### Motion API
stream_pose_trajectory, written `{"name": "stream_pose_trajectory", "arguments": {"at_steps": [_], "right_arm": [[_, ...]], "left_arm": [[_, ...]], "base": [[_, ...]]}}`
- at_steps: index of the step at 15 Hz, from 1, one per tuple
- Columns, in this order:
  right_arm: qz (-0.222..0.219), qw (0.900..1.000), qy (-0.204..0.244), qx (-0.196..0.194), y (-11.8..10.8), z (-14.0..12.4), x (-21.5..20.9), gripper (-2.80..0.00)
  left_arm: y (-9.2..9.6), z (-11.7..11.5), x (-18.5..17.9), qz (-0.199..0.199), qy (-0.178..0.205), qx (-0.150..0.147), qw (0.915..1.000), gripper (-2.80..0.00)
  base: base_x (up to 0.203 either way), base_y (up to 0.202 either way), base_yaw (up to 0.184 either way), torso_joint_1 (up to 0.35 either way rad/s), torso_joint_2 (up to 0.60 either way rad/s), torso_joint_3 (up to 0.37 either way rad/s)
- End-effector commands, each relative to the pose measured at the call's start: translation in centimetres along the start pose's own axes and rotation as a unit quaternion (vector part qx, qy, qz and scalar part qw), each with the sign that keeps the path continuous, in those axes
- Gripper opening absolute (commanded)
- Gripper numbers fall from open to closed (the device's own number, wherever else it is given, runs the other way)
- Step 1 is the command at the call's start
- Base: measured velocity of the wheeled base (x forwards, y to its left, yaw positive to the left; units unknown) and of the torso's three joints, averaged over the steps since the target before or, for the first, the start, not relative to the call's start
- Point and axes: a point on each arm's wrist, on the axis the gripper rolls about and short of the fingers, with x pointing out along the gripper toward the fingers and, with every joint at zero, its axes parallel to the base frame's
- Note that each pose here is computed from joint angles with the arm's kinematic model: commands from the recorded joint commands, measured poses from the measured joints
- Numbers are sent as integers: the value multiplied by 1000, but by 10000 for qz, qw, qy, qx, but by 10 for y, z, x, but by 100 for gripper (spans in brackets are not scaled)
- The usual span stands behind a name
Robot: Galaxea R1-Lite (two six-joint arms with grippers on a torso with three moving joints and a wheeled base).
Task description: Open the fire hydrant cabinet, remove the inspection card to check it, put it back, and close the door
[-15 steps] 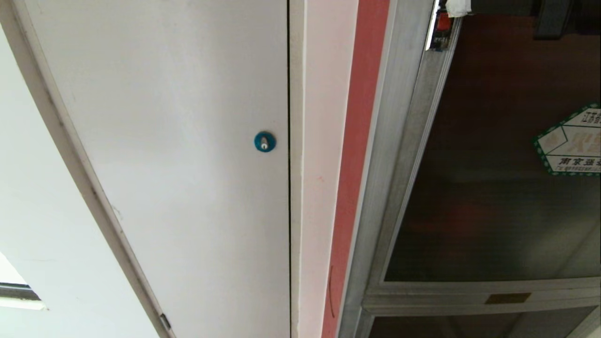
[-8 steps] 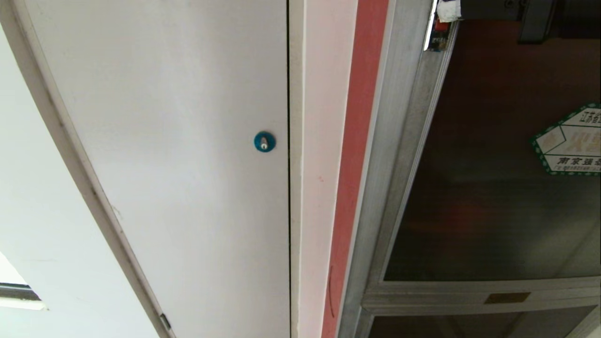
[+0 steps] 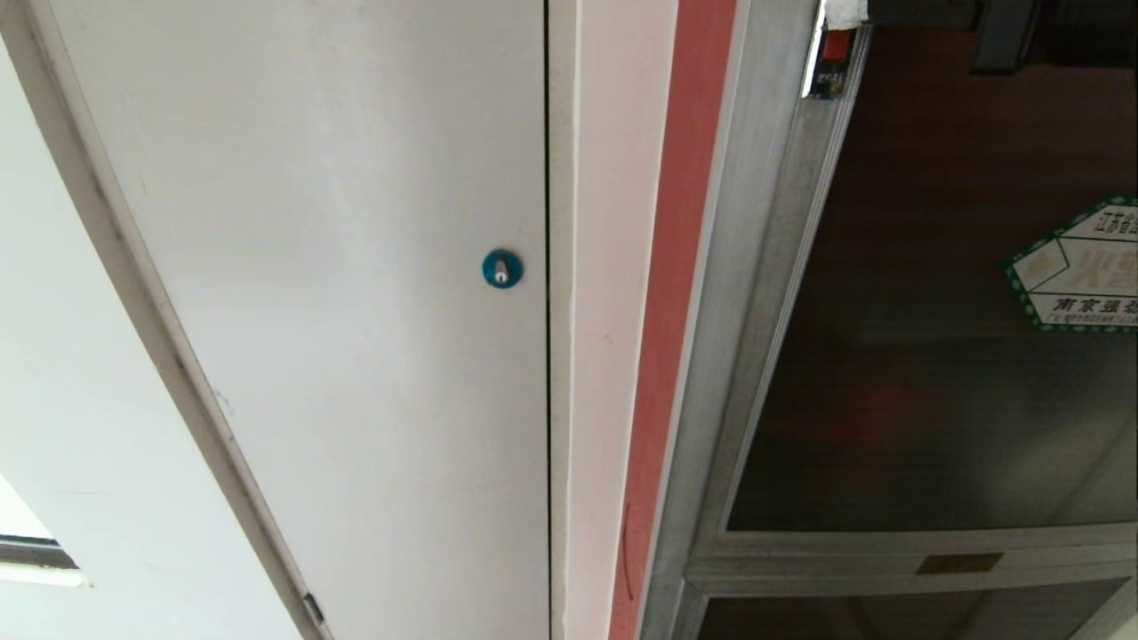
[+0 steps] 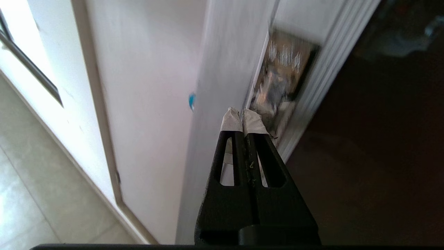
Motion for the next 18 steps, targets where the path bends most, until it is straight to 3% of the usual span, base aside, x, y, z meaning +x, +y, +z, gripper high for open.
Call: {"name": "stream_pose_trajectory", "arguments": {"at_steps": [1, 9, 15, 18], "right_arm": [[9, 9999, 115, 20, 0, -5, -2, -280], [-7, 10000, 56, 6, 1, -4, -5, -280], [63, 9998, 181, 6, 10, -11, -34, -280], [90, 9999, -28, -40, 13, -2, -52, -280]], "left_arm": [[0, -2, 1, 4, 35, 0, 10000, -280], [0, -2, 1, -3, 35, -1, 10000, -280], [0, -2, 1, -4, 35, -1, 10000, -280], [0, -2, 1, 4, 35, 0, 10000, -280]], "base": [[0, 0, 0, 0, 0, 0], [0, 0, 0, 0, 0, 0], [0, 0, 0, 0, 0, 0], [0, 0, 0, 0, 0, 0]]}}
